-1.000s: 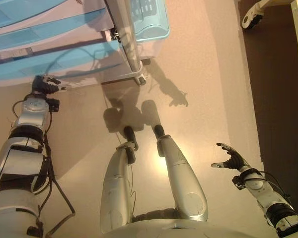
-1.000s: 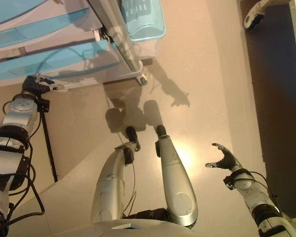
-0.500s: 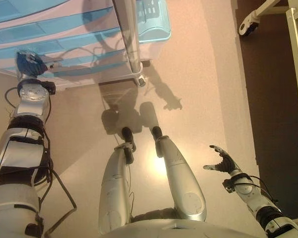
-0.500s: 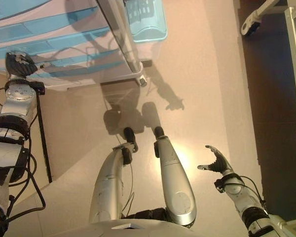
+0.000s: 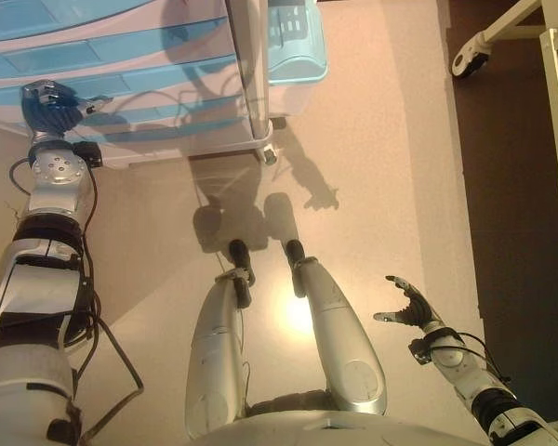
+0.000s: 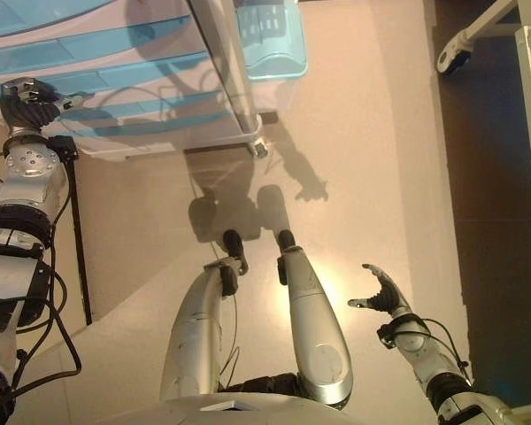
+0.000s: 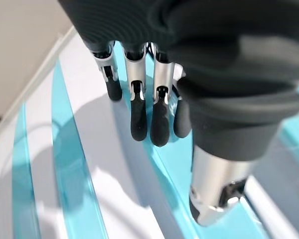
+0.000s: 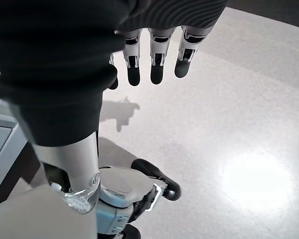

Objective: Open the drawer and pick up the medicine

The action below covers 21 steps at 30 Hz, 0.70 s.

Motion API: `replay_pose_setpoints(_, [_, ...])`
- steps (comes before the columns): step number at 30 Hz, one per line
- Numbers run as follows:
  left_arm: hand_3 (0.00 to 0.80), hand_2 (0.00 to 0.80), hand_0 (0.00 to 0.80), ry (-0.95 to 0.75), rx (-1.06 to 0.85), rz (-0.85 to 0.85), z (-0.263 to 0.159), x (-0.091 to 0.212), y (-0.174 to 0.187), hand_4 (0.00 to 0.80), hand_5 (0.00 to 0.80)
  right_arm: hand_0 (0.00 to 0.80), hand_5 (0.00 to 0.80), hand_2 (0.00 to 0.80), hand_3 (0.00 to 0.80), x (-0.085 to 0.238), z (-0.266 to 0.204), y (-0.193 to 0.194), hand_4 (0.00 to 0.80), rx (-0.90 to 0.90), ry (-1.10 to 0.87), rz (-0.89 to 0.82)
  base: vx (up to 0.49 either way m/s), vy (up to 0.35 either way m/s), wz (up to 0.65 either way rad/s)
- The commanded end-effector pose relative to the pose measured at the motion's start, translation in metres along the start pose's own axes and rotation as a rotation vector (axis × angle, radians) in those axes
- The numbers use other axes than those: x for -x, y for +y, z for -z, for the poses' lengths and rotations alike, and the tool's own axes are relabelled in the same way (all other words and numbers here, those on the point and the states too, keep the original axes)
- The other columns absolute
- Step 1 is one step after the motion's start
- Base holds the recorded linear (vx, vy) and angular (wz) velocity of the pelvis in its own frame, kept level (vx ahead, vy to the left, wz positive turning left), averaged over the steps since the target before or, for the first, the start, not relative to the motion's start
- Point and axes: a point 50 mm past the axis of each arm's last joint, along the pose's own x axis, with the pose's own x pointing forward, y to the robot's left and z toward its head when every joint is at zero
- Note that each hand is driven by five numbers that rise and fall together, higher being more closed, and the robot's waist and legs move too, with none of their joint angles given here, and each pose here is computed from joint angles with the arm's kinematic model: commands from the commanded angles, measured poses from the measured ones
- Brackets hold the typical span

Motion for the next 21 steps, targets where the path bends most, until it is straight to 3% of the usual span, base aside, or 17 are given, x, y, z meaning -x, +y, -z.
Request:
replay_pose_setpoints(1, [0.000,0.000,0.000,-0.062,0.230,0.151,0.010,0.018,-0.006,0.000,0.000,0.000,0.000,0.000,0.000,0.014,0.008,0.007,0.000,-0.044,-0.001,-0.006,0.033,-0.106,0.10])
replay_pose_setpoints(6, [0.000,0.000,0.000,0.128,0.288,0.312,0.093,0.091,-0.015,0.000,0.000,0.000,0.000,0.000,0.000,0.023,0.019,0.010,0.000,-0.118,0.032,-0.008,0.051,-0.096,0.07])
replay_pose_setpoints(12, [0.000,0.000,0.000,0.468,0.204,0.320,0.176,0.186,0.002,0.000,0.000,0.000,0.000,0.000,0.000,0.037,0.037,0.019,0.000,-0.167,0.093,-0.061,0.066,-0.122,0.22])
replay_pose_setpoints(17, [0.000,0.000,0.000,0.768,0.062,0.446,0.218,0.263,0.003,0.000,0.000,0.000,0.000,0.000,0.000,0.046,0.052,0.032,0.000,-0.135,0.174,-0.127,0.072,-0.099,0.26])
replay_pose_setpoints(21, [0.000,0.000,0.000,0.947,0.066,0.530,0.234,0.304,0.001,0.000,0.000,0.000,0.000,0.000,0.000,0.044,0.058,0.037,0.000,-0.146,0.236,-0.118,-0.029,-0.076,0.20])
